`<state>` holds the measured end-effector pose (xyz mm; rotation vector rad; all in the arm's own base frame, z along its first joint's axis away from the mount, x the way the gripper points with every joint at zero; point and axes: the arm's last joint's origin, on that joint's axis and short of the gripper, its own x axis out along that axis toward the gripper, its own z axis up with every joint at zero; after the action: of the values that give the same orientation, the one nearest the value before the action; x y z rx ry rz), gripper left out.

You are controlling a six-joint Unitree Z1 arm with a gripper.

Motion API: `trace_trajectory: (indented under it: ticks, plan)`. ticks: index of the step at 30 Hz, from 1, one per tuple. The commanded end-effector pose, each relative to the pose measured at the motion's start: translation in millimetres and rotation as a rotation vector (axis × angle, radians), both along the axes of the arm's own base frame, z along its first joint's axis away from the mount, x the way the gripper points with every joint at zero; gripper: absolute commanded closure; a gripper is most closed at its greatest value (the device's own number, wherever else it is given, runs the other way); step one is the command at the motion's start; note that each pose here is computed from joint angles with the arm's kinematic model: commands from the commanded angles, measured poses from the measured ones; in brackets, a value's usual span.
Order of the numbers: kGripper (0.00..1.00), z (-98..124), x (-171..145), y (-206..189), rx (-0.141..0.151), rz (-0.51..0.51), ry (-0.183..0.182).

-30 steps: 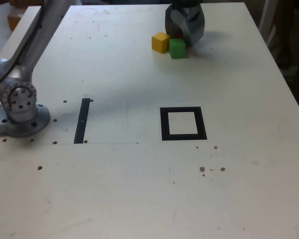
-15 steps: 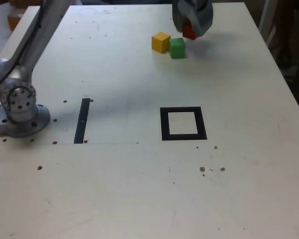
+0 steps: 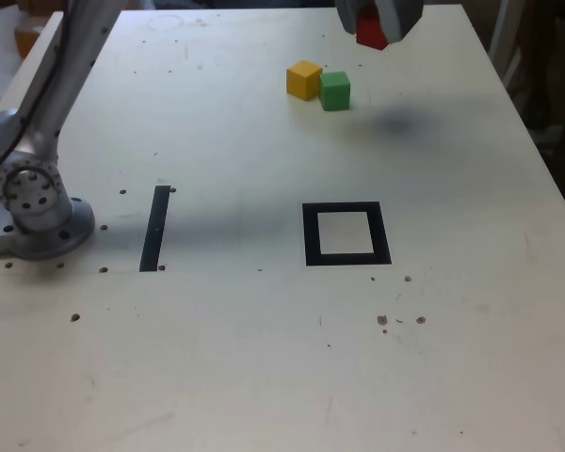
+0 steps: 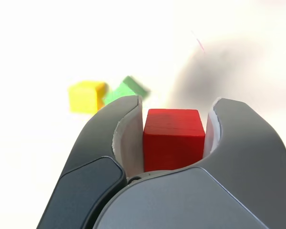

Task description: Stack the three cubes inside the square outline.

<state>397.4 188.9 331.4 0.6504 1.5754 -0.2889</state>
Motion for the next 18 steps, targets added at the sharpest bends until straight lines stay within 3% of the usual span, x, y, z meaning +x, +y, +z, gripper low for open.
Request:
trace_trajectory:
  ticks: [1,7,18]
  plan:
    - [0.70,4.8,-4.7,-18.7,-0.001,0.015,0.007]
    - [0.70,1.5,-29.3,-83.7,0.003,0.136,0.040]
    - [0.70,-17.8,-62.1,-177.0,-0.019,0.346,0.054]
